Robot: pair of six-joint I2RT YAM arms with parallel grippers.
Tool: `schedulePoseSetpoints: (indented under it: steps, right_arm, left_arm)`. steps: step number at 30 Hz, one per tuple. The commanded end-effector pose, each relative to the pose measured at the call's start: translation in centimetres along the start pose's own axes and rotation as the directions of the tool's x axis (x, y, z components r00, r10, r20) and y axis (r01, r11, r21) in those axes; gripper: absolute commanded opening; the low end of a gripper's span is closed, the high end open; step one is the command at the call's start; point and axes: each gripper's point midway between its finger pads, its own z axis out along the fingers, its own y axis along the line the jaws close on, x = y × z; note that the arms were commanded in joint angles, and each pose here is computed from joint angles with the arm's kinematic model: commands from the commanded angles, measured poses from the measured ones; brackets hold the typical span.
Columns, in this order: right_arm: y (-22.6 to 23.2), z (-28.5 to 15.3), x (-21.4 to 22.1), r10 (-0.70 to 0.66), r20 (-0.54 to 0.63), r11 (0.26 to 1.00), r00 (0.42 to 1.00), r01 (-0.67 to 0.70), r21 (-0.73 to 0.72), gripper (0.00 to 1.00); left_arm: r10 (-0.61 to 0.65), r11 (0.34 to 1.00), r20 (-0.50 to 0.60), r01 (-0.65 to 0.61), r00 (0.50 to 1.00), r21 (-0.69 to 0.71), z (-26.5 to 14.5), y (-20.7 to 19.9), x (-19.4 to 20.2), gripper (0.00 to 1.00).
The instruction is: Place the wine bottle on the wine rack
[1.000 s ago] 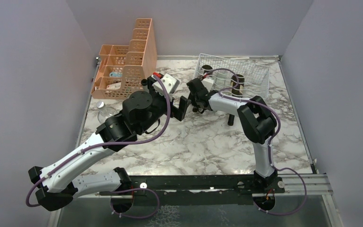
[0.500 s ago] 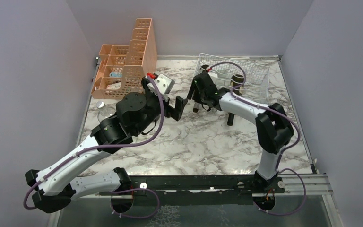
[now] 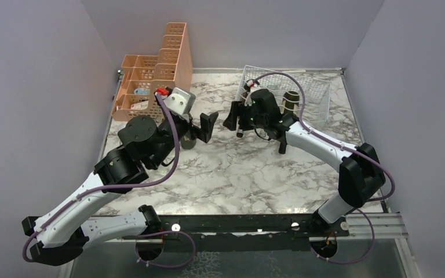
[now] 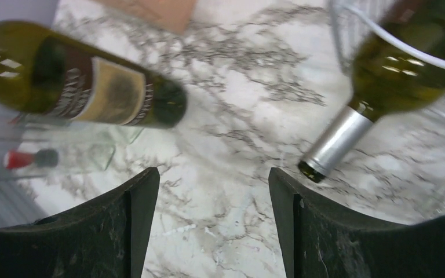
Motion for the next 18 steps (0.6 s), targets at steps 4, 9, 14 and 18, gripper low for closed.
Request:
schedulePoseSetpoints:
  steps: [4,9,14,18]
  right_arm:
    - [11.3,-3.6,-3.3,-0.224,0.214,0.878,0.951,0.292,-0.379,0.72]
    - [16.0,-4.6,-5.3,-0.254,0.353,0.821,0.900,0.394,-0.413,0.72]
    - [18.8,-4.3,-7.6,-0.249,0.451,0.808,0.857,0.441,-0.392,0.72]
    - [20.4,-2.8,-8.4,-0.261,0.472,0.799,0.842,0.463,-0.384,0.72]
  left_arm:
    - [-0.010,0.995,0.107,0.021,0.994,-0.100,-2.8,3.1,-4.1,0.99]
    - [-0.037,0.990,0.154,0.057,0.987,-0.129,-4.4,4.3,-5.4,0.99]
    - [-0.064,0.985,0.190,0.092,0.980,-0.143,-6.0,5.2,-6.0,0.99]
    - [-0.080,0.982,0.210,0.113,0.974,-0.152,-7.0,5.8,-6.1,0.99]
